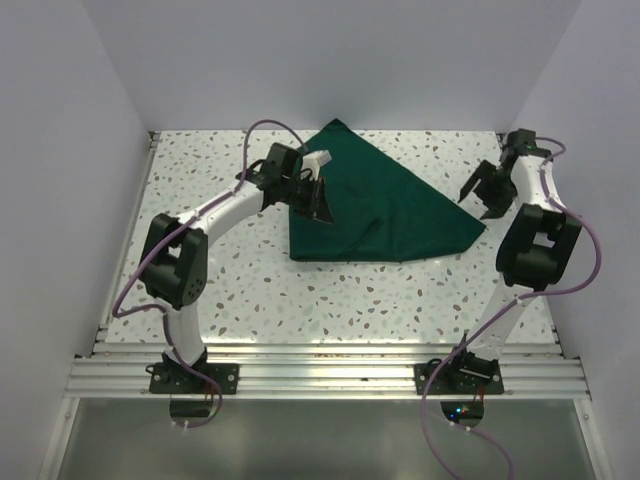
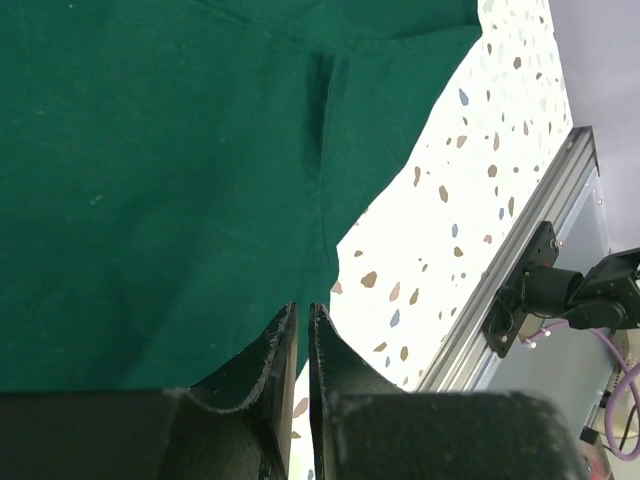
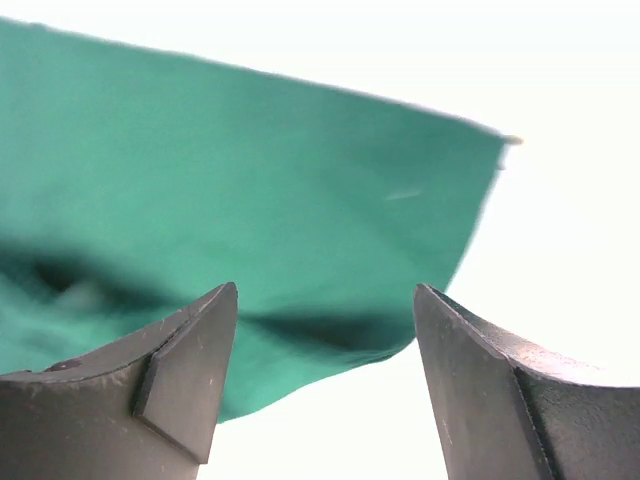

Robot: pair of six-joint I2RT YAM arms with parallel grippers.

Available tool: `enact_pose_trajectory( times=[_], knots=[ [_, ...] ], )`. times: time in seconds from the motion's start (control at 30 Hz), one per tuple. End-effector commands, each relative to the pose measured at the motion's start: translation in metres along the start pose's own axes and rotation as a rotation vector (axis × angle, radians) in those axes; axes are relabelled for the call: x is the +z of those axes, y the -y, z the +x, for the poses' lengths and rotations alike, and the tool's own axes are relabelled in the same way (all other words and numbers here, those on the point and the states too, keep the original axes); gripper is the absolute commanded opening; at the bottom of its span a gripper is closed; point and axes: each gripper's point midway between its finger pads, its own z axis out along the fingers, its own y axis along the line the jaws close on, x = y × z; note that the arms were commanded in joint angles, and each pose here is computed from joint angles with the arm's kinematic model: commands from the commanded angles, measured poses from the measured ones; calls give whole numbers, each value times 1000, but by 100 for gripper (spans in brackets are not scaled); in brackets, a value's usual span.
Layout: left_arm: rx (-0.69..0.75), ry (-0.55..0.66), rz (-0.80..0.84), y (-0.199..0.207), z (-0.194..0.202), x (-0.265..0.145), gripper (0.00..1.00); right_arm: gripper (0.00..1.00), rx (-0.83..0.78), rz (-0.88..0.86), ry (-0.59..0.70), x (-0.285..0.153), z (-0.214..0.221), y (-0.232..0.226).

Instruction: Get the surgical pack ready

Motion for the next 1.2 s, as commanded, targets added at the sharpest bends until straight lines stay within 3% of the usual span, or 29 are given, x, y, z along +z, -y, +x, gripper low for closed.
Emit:
enact_pose_trajectory(
  times=[0.0, 0.17, 0.57, 0.83, 0.97, 1.1, 1.13, 1.17],
  knots=[
    [75, 58, 4, 9, -16, -17, 12, 75, 51, 50, 62, 3, -4, 14],
    [54, 93, -38, -12, -25, -35, 15, 80, 76, 148, 168, 7, -23, 42],
    [-117, 188, -123, -75, -39, -71, 16, 82, 105, 205, 112, 59, -32, 66],
    [-285, 222, -67, -106, -34, -78, 16, 81, 110, 223, 52, 79, -25, 82],
    [-323, 222, -67, -115, -33, -77, 16, 70, 85, 181, 48, 84, -21, 81],
    [-344, 223, -56, -118, -35, -71, 16, 47, 49, 77, 29, 94, -20, 65],
    [-346, 224, -52, -118, -37, -71, 15, 33, 50, 45, 34, 96, -19, 60],
    [-354, 222, -51, -119, -37, -70, 15, 26, 51, 34, 48, 94, -22, 58]
  ],
)
